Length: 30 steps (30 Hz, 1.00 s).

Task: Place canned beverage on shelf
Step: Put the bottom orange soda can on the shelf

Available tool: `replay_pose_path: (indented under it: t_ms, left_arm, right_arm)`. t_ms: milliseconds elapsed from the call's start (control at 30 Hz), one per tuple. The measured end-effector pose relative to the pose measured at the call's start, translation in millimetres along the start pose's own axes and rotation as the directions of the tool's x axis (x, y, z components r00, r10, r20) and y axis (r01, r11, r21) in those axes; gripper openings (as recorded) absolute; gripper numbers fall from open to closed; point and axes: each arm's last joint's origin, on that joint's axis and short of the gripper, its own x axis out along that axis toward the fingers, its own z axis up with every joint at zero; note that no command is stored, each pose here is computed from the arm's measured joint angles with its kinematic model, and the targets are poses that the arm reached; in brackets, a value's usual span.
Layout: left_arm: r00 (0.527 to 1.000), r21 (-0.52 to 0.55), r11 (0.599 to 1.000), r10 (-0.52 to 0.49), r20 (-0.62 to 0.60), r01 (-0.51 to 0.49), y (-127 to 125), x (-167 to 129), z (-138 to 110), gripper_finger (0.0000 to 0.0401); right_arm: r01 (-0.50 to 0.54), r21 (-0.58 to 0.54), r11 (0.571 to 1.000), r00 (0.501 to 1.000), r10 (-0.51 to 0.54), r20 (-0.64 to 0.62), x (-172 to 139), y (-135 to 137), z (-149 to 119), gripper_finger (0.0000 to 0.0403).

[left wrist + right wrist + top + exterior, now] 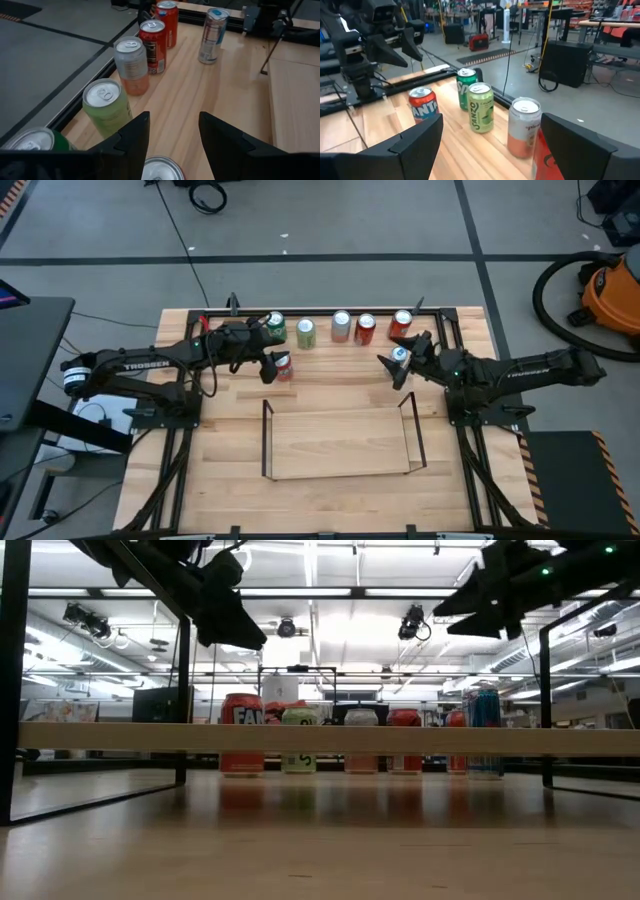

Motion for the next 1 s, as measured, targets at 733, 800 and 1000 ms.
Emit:
replay_pose_path:
  t_ms: [733,800,1000]
  left_arm:
    - [0.968,0.003,0.968,0.252,-0.009,-0.252,39.6,0.4,-0.3,0.0188]
    - [0.976,-0.009,0.976,0.218,-0.009,-0.218,44.3,0.3,-0.5,0.0196]
    - [0.985,-0.018,0.986,0.165,-0.057,-0.166,45.0,1.6,0.8,0.023]
  right_arm:
    - [-0.142,-0.105,0.984,0.987,0.133,-0.091,54.2,-19.0,3.6,0.0347]
    - [-0.149,-0.103,0.983,0.987,0.141,-0.081,56.5,-21.2,4.3,0.0347]
    - [-0.12,-0.114,0.986,0.99,0.11,-0.084,65.2,-28.4,1.1,0.0347]
